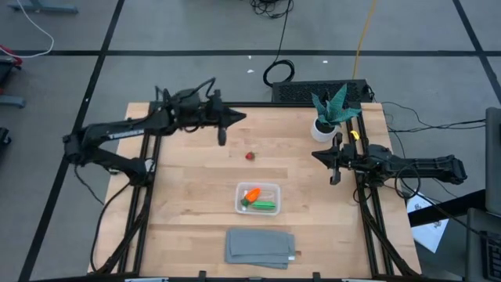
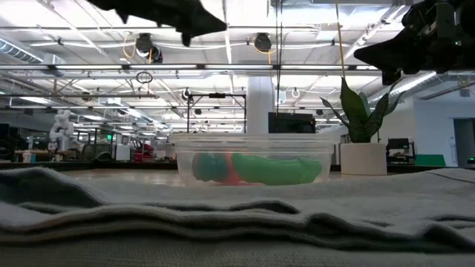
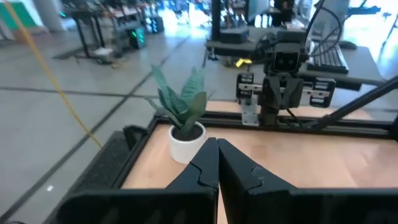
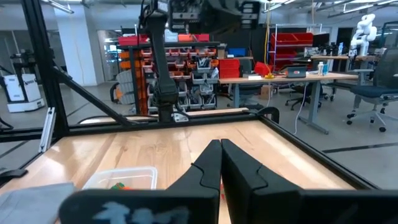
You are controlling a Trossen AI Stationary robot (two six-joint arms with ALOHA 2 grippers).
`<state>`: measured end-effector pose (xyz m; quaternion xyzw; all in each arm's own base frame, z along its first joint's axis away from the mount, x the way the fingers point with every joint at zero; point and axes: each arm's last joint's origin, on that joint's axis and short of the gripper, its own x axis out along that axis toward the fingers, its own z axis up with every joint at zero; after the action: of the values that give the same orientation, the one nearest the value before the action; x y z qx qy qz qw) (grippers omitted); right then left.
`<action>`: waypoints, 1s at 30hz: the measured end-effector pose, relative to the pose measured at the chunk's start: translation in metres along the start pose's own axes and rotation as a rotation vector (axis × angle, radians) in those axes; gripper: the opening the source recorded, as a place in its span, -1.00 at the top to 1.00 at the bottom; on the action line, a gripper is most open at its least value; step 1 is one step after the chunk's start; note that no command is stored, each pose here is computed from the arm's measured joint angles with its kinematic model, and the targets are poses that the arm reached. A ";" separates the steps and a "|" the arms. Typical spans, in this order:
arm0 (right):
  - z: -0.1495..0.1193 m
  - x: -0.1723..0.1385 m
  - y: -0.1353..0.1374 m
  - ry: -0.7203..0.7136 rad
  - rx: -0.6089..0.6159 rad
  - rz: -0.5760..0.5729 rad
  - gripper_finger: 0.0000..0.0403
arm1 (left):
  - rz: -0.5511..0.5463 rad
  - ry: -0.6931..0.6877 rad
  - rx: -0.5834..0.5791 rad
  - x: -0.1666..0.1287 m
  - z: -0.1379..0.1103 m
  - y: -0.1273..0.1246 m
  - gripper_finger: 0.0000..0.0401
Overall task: Pick and placing Produce into tupperware
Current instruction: Put the strawberry into the transparent bin
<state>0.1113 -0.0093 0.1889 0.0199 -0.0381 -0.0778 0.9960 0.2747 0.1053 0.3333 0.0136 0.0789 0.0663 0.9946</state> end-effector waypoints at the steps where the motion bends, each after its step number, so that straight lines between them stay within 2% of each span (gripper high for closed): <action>1: 0.000 0.000 0.000 0.000 0.000 0.000 1.00 | -0.011 0.018 -0.005 0.005 0.003 0.003 1.00; 8: -0.001 0.000 0.000 0.008 -0.001 0.000 1.00 | -0.028 0.201 -0.035 0.035 0.031 0.023 1.00; 14: -0.004 0.000 0.000 0.036 -0.002 -0.002 1.00 | -0.038 0.369 -0.059 0.047 0.045 0.032 1.00; 30: -0.005 0.000 0.000 0.047 -0.003 -0.003 1.00 | -0.073 0.722 -0.068 0.096 0.037 0.046 1.00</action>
<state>0.1117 -0.0094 0.1843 0.0203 -0.0145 -0.0786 0.9966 0.3683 0.1633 0.3568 -0.0467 0.4230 0.0340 0.9043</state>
